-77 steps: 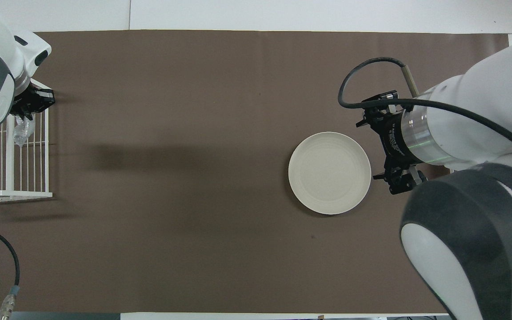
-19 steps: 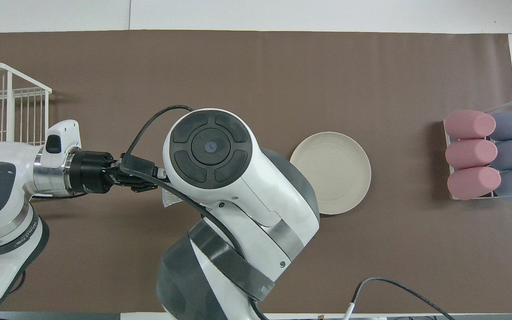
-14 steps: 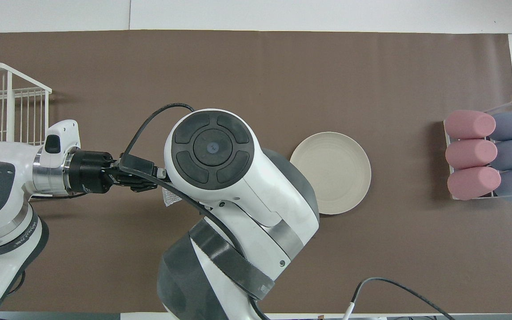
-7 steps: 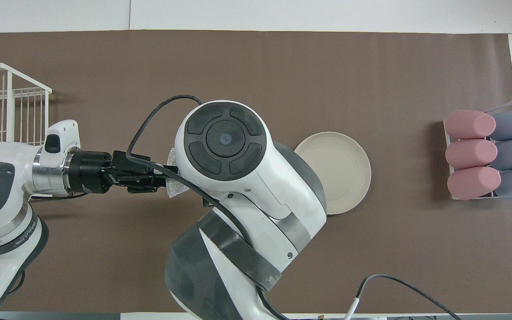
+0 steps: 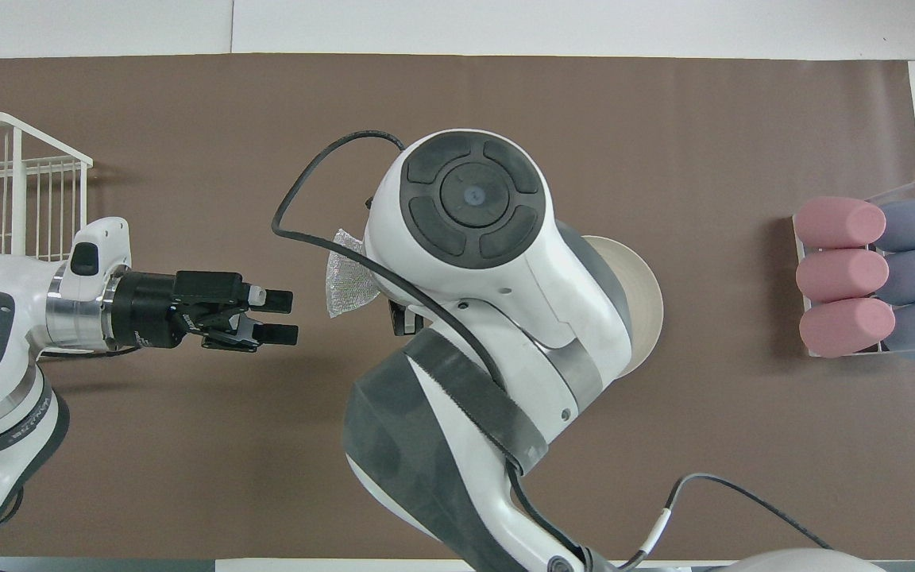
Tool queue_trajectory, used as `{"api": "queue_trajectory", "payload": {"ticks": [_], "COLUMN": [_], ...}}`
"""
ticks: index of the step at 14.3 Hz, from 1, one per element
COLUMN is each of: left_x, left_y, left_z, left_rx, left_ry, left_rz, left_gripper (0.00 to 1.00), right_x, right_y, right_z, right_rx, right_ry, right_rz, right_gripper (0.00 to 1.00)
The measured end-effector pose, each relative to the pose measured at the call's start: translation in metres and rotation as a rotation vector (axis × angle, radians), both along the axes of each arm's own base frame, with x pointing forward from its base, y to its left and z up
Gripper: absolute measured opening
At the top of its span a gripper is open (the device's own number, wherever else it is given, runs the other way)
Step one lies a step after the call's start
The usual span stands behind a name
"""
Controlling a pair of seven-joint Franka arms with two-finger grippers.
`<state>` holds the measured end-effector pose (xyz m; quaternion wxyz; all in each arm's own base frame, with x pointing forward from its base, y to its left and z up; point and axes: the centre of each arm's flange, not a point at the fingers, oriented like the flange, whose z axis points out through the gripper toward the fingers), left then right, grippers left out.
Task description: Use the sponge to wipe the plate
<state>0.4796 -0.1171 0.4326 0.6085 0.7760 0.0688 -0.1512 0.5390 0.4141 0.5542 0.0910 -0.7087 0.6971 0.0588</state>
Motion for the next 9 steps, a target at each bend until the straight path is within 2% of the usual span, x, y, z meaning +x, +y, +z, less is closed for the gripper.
{"api": "queue_trajectory", "payload": {"ticks": [2, 4, 7, 9], "left_x": [0.000, 0.000, 0.005, 0.009], "left_y": [0.015, 0.031, 0.051, 0.056], "left_z": [-0.002, 0.000, 0.018, 0.039], "left_rx": [0.052, 0.136, 0.323, 0.458], "left_ry": [-0.008, -0.031, -0.049, -0.054], "left_rz": [-0.007, -0.036, -0.092, -0.117], "left_gripper": [1.00, 1.00, 1.00, 1.00], "right_x": [0.015, 0.022, -0.002, -0.009], "right_y": [-0.028, -0.055, -0.072, -0.087], "right_z": [-0.011, -0.041, -0.094, -0.107], "right_rx": [-0.018, -0.031, -0.054, -0.062], "right_ry": [0.011, 0.004, 0.000, -0.006], "right_rz": [-0.013, -0.018, -0.025, -0.044], "right_gripper": [0.10, 0.10, 0.10, 0.10]}}
